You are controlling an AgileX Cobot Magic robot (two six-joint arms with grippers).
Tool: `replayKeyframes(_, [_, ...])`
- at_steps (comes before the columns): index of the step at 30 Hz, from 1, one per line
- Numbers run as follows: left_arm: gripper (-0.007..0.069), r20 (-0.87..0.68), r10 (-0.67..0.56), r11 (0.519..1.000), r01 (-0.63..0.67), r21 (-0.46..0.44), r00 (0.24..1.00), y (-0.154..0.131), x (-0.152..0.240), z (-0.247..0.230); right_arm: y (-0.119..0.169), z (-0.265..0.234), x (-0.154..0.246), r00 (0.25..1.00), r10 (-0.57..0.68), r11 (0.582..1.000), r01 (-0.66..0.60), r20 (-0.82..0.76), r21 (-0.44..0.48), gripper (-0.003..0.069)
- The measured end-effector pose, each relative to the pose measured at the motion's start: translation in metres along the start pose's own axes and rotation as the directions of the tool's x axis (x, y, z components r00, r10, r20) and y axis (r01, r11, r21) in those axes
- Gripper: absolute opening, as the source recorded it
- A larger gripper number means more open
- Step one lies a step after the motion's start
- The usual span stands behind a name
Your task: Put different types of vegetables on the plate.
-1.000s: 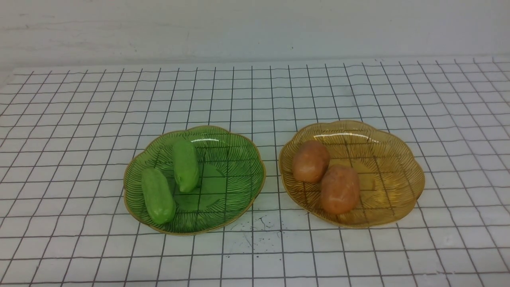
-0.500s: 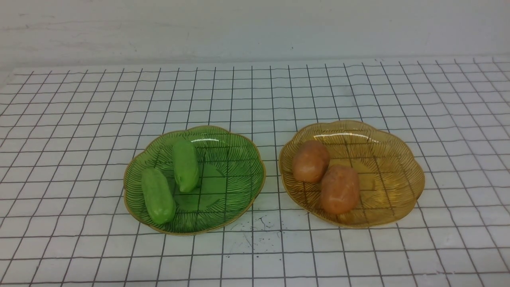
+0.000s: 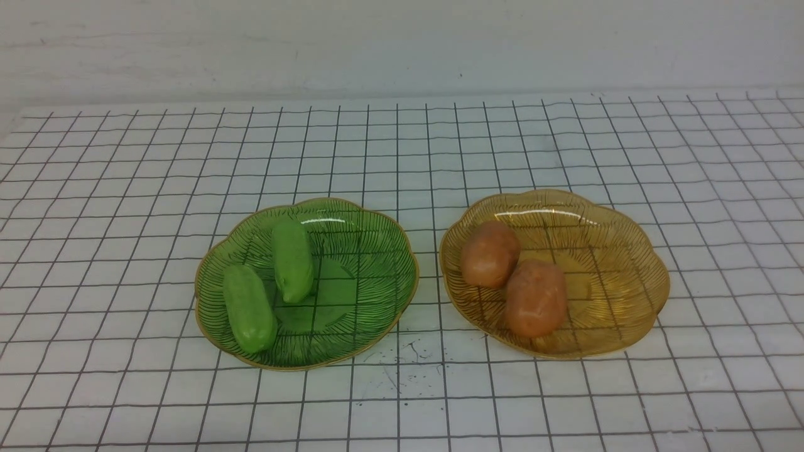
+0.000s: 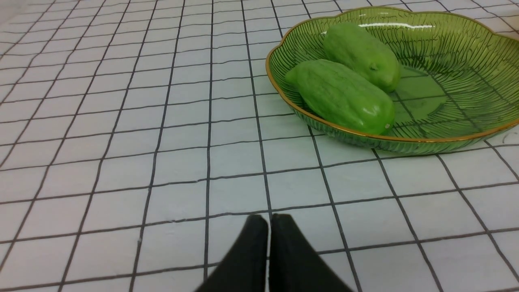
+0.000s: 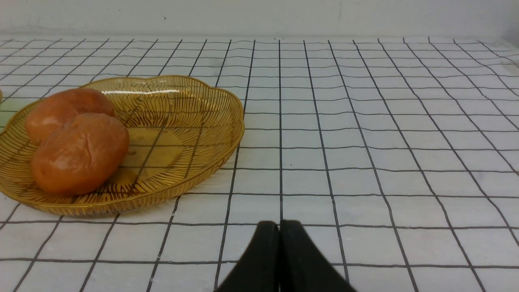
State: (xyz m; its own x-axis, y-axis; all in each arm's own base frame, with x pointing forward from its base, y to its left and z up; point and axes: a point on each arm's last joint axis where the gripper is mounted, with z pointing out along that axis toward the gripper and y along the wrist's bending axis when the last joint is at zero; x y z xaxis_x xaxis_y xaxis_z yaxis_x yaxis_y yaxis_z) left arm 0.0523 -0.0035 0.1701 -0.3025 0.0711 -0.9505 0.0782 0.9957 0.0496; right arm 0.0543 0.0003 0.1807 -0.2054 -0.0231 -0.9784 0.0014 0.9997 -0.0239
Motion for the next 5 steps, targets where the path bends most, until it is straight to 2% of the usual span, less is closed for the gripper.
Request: replayKeyframes(5, [-0.0008,0.0,0.0,1.0,0.0,0.0,1.0,0.0,0.0,0.0,0.0,0.0,0.0,1.0,0.001,1.0,-0.001,0.0,0.0,-0.0014])
